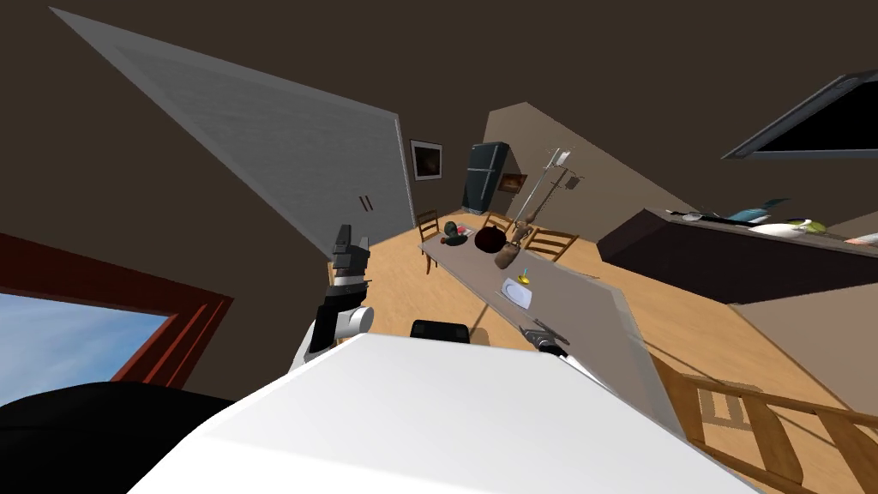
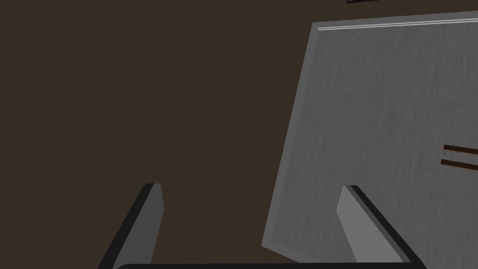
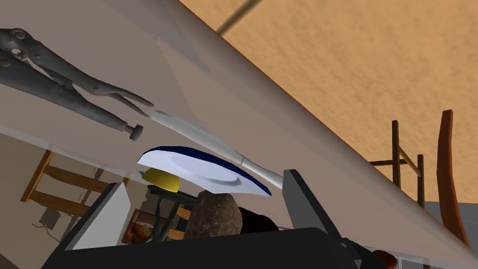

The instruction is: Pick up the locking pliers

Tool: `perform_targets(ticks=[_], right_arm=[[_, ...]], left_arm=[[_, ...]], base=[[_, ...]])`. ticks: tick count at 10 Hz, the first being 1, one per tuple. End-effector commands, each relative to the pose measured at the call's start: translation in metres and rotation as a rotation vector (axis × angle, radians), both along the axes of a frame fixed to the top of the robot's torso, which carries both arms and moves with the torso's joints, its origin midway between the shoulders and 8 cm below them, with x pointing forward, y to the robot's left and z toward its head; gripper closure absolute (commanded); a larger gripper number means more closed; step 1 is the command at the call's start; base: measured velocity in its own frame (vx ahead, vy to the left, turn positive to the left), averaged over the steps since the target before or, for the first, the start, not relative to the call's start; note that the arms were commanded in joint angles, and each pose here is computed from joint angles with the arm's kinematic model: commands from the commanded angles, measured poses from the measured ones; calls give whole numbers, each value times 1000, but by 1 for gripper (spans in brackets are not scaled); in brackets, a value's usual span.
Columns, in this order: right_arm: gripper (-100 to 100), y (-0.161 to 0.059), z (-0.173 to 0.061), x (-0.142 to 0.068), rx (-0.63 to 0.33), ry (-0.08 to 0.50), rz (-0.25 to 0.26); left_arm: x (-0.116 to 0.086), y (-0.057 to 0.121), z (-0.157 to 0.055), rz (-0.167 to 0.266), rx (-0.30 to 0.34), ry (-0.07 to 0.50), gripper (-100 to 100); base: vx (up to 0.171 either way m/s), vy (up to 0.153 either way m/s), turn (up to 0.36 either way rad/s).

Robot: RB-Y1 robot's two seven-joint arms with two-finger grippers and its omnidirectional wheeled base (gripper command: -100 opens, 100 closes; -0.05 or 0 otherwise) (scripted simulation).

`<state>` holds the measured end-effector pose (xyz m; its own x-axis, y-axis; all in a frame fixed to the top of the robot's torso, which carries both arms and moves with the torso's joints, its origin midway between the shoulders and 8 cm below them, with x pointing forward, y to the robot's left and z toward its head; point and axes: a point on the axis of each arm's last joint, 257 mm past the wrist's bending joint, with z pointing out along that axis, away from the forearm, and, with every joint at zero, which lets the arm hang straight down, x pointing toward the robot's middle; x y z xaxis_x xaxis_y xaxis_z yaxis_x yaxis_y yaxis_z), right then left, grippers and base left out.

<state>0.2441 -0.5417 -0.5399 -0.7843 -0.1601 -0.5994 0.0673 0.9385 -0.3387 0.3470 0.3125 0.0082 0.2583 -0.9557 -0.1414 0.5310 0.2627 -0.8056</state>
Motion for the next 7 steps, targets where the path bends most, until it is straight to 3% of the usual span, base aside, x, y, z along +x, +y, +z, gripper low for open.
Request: perform_targets(ticks=[1, 2, 3, 4, 6, 7], right_arm=[[-100, -16, -4, -12, -57, 56, 28], [-100, -20, -9, -22, -60, 75, 17], [-100, -35, -13, -36, -108, 131, 34], [-100, -35, -13, -36, -108, 131, 34], [-100, -59, -18, -59, -188, 230, 72], [-100, -60, -19, -62, -189, 235, 69]], left_arm=[[0, 0, 0, 0, 0, 0, 0], [0, 0, 0, 0, 0, 0, 0], [0, 0, 0, 0, 0, 0, 0], [0, 0, 0, 0, 0, 0, 0], [0, 0, 0, 0, 0, 0, 0], [0, 0, 0, 0, 0, 0, 0]], base=[[-18, -14, 232], [-13, -20, 119], [-18, -21, 246], [-15, -24, 104], [-23, -30, 281], [-22, -38, 80]])
